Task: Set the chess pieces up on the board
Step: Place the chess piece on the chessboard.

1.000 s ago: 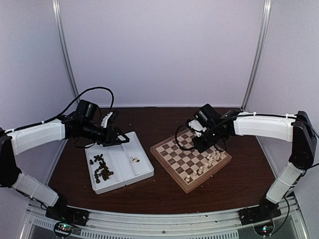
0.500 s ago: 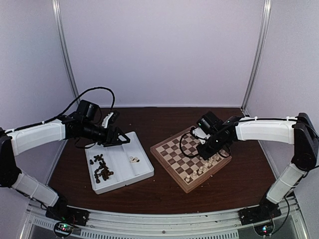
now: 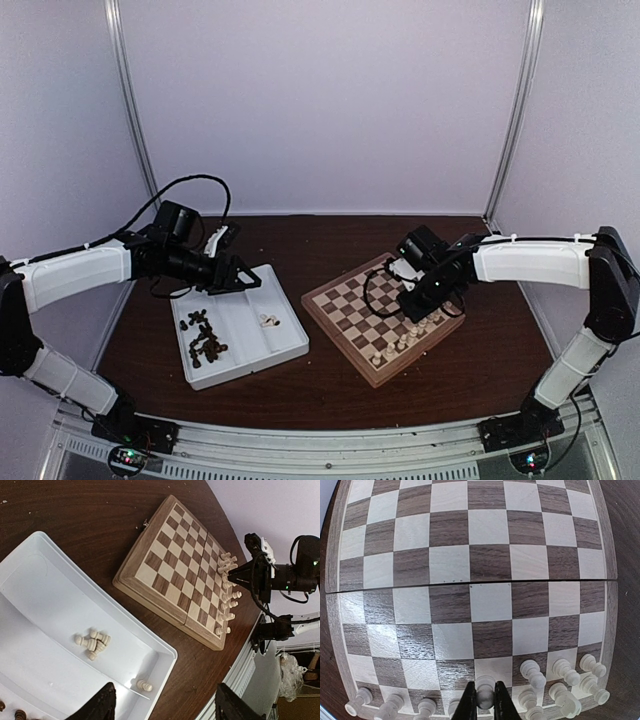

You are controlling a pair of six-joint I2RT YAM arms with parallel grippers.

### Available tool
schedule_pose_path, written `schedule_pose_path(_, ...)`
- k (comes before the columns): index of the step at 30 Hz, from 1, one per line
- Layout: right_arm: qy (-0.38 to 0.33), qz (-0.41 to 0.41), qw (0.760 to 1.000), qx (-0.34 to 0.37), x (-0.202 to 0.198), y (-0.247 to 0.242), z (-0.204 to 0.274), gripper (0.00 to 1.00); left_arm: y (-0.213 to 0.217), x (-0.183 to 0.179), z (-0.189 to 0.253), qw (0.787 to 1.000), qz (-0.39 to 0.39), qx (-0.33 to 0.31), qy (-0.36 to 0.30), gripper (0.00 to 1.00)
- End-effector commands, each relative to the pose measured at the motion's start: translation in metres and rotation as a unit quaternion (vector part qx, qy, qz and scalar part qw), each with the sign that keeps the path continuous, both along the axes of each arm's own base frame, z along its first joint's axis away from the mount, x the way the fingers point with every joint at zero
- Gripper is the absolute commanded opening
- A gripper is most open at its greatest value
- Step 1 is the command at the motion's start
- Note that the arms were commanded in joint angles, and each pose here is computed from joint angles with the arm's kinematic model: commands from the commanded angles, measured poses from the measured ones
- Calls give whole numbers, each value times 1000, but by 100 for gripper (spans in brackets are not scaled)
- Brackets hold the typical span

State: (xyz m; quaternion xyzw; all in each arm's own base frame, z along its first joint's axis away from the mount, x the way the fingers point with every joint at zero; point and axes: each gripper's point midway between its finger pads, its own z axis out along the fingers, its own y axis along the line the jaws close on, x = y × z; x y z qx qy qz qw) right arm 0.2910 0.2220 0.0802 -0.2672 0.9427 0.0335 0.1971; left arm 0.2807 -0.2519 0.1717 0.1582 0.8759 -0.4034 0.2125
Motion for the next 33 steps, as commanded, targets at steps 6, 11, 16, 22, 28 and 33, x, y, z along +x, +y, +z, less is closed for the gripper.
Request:
schedule_pose_path(6, 5, -7, 1000, -26, 3, -12, -10, 4, -5, 7, 8, 1000, -3, -1, -17, 67)
schedule_pose_path(11, 8, -4, 1000, -30, 3, -11, -13, 4, -5, 7, 8, 1000, -3, -1, -16, 67)
schedule_pose_path(16, 9, -5, 999, -32, 6, -12, -16, 5, -5, 7, 7, 1000, -3, 0, -14, 67)
schedule_pose_path(22, 13, -4, 999, -34, 7, -12, -19, 7, -5, 7, 5, 1000, -2, 2, -13, 67)
schedule_pose_path(28, 10, -2, 1000, -30, 8, -11, -15, 14, -5, 8, 5, 1000, -2, 2, -13, 67)
schedule_pose_path(33, 6, -1, 1000, -28, 10, -9, -11, 17, -6, 8, 6, 1000, -4, 2, -13, 67)
